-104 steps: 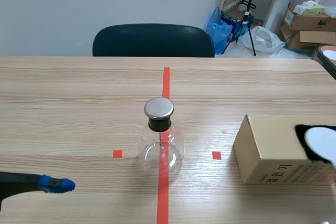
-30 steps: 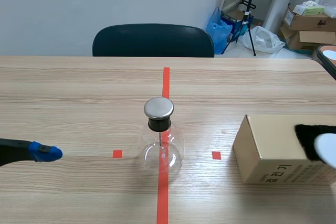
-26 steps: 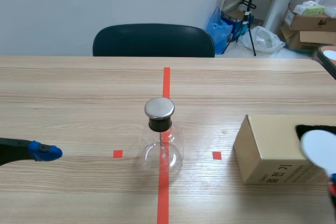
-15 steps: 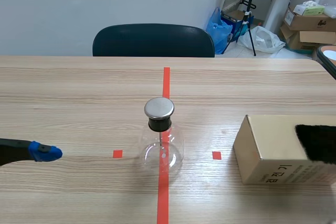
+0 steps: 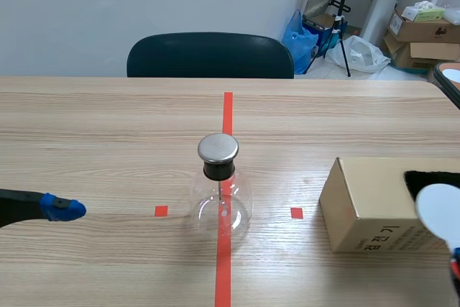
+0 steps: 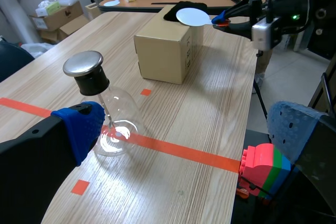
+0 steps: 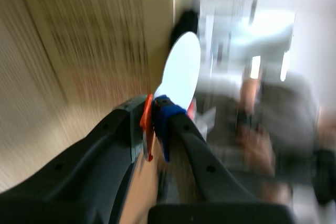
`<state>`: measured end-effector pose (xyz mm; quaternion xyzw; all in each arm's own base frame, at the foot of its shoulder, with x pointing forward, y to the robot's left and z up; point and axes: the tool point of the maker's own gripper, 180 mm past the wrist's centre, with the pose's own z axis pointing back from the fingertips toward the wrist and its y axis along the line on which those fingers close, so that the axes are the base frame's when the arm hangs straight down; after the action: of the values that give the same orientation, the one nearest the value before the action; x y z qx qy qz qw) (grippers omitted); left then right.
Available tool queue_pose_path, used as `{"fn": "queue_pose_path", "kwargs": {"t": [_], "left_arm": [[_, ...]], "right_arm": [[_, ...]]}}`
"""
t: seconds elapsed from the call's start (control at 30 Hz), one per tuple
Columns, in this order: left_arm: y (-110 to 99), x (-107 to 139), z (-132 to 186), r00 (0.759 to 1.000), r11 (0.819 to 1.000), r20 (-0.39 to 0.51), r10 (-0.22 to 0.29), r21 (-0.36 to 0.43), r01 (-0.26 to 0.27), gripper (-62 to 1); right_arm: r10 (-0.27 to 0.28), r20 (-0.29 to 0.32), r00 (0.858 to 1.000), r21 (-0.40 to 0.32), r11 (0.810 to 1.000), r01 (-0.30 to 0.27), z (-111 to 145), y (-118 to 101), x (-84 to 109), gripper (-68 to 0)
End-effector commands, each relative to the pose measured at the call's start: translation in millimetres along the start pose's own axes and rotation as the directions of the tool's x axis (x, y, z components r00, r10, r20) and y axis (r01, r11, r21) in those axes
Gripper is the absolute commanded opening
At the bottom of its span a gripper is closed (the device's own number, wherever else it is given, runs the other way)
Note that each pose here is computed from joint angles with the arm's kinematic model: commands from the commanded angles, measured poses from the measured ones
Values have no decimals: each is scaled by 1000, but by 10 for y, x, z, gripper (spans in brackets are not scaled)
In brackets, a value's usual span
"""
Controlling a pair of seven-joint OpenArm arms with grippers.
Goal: Do the electroscope experiment
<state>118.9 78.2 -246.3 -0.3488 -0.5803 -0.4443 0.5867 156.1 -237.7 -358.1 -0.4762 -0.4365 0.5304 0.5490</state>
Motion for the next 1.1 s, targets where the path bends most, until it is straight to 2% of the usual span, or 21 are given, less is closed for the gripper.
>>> {"fn": "queue_pose_path", "kwargs": {"t": [0.0,0.07,0.13,0.17,0.23,0.3,0.37,0.43,0.47,0.53,0.6,0.63,0.67,0.73,0.77,0.8,0.87,0.9,0.93,1.0,1.07], "left_arm": [[8,75,-10,1000,1000,28,-1,6,1,14],[7,75,-10,1000,1000,28,-1,6,1,14],[7,71,-10,1000,1000,26,-1,6,1,14],[7,70,-10,1000,1000,26,-1,6,1,14],[7,70,-10,1000,1000,25,-1,6,1,14],[7,62,-10,1000,1000,21,-1,6,1,14],[8,41,-11,1000,1000,9,-1,6,1,14],[7,22,-11,1000,1000,-1,0,6,0,14],[7,22,-11,1000,1000,-1,0,6,0,14],[8,23,-11,1000,1000,-1,-1,6,1,14],[8,23,-11,1000,1000,-1,0,7,0,14],[8,23,-11,1000,1000,-1,0,7,0,14],[8,23,-11,1000,1000,-1,0,7,0,14],[8,24,-11,1000,1000,0,0,7,0,14],[8,24,-11,1000,1000,0,0,7,0,14],[9,25,-11,1000,1000,1,0,7,0,14],[12,28,-11,1000,1000,2,1,9,-1,14],[13,28,-11,1000,1000,2,1,9,-1,14],[13,28,-11,1000,1000,2,1,9,-1,14],[13,28,-11,1000,1000,2,1,9,-1,14],[13,28,-12,1000,1000,3,1,9,-1,14]], "right_arm": [[58,-69,996,-39,997,-61,14,-115,-222,-662],[74,78,994,-42,997,-71,-10,-107,37,-662],[76,225,971,-49,997,-66,9,-100,317,-662],[69,222,973,-52,997,-59,11,-106,315,-662],[45,74,996,-51,998,-41,10,-123,41,-662],[53,-34,998,-42,998,-55,18,-116,-162,-663],[67,86,994,-41,997,-64,10,-105,50,-662],[72,249,966,-47,997,-63,43,-97,344,-662],[71,262,963,-48,997,-60,50,-98,368,-662],[58,123,991,-45,998,-53,27,-108,119,-662],[73,-14,997,-33,997,-73,20,-100,-133,-662],[84,11,996,-29,996,-83,15,-91,-93,-662],[88,92,992,-31,996,-85,10,-85,52,-662],[92,268,959,-40,996,-84,42,-74,372,-662],[89,289,953,-43,996,-80,48,-79,410,-662],[79,244,967,-48,996,-69,32,-96,334,-662],[68,56,996,-39,997,-66,16,-104,-7,-662],[68,-13,998,-35,997,-69,21,-105,-133,-662],[73,-12,997,-34,997,-73,19,-103,-134,-662],[83,145,986,-36,996,-78,21,-87,147,-662],[82,282,956,-39,997,-74,71,-74,397,-662]]}}
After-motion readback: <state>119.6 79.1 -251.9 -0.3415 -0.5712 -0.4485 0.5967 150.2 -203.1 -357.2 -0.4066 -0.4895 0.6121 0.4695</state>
